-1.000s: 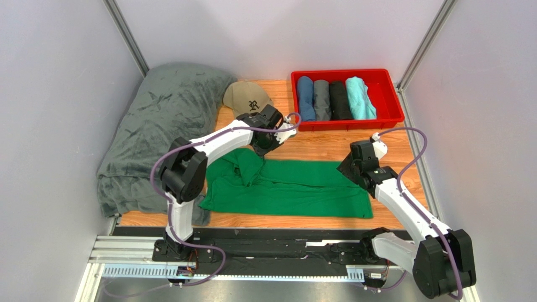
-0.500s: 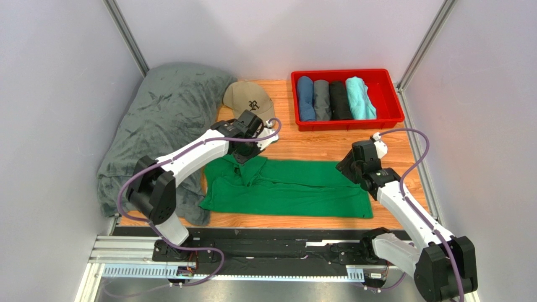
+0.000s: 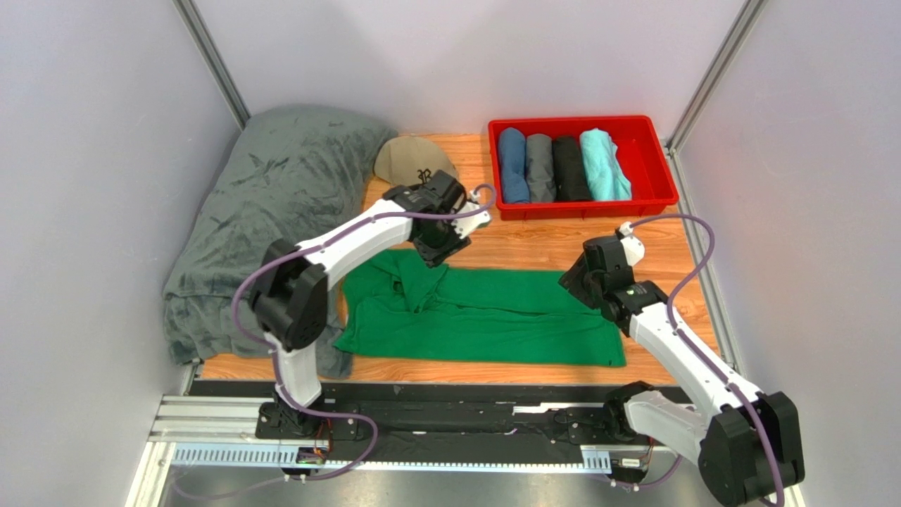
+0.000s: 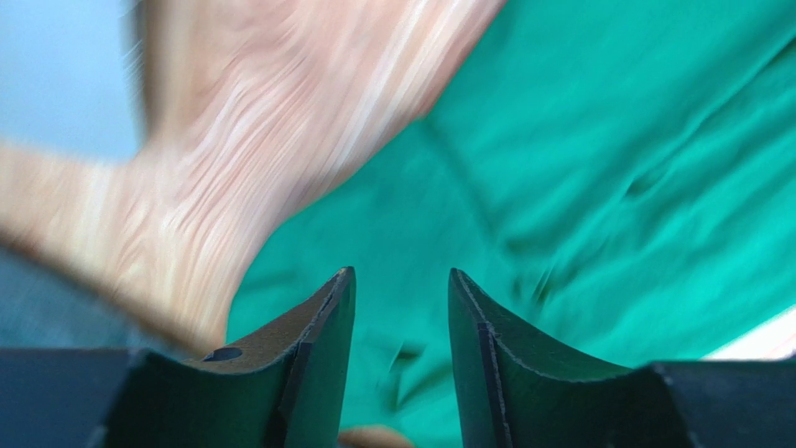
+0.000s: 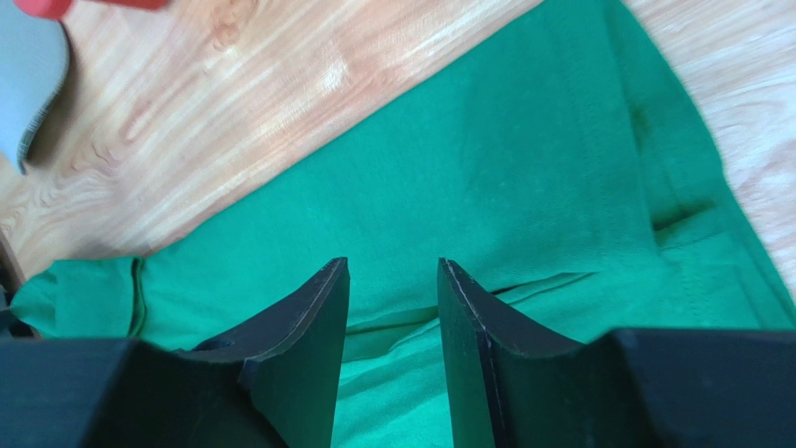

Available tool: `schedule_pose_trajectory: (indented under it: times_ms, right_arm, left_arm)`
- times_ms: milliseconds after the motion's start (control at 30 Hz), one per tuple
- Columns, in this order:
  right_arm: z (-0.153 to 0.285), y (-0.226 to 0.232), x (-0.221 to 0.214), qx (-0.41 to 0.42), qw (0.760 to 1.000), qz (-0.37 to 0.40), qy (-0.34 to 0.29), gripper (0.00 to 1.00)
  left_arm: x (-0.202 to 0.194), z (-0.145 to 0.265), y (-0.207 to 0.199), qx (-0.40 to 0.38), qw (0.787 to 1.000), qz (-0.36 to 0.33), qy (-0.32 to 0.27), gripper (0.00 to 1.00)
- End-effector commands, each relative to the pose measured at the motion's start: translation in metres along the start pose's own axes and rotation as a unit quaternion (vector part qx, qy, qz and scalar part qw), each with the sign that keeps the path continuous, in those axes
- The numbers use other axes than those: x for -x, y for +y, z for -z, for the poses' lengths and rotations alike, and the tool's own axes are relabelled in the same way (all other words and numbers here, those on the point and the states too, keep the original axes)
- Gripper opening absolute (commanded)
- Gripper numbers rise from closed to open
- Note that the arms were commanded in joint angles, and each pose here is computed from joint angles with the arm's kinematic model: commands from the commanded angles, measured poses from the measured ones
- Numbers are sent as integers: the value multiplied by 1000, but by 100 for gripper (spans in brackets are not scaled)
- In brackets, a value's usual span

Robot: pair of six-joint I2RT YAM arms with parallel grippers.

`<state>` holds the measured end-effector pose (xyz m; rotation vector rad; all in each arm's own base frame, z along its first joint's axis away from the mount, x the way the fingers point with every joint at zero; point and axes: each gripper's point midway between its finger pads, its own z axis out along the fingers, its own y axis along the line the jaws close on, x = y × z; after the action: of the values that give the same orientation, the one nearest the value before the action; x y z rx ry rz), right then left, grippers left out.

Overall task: Roll the t-shirts
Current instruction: Fold the T-shirt at the center of the board.

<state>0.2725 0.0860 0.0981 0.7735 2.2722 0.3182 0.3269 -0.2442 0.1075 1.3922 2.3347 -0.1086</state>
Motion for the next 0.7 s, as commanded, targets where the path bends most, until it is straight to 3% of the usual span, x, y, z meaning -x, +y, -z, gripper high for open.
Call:
schedule_pose_trajectory:
  times_ms: [0, 333, 667]
  right_arm:
    - [19, 1, 24, -1, 999, -9, -49, 44]
    - [26, -13, 24, -9, 998, -9, -64, 44]
    - [25, -15, 23, -11, 998, -2, -65, 44]
  left_arm:
    - [20, -24, -13, -25, 1000, 1, 1, 51]
    - [27, -70, -14, -19, 1000, -3, 16, 55]
    - [31, -77, -2, 11, 1000, -14, 16, 51]
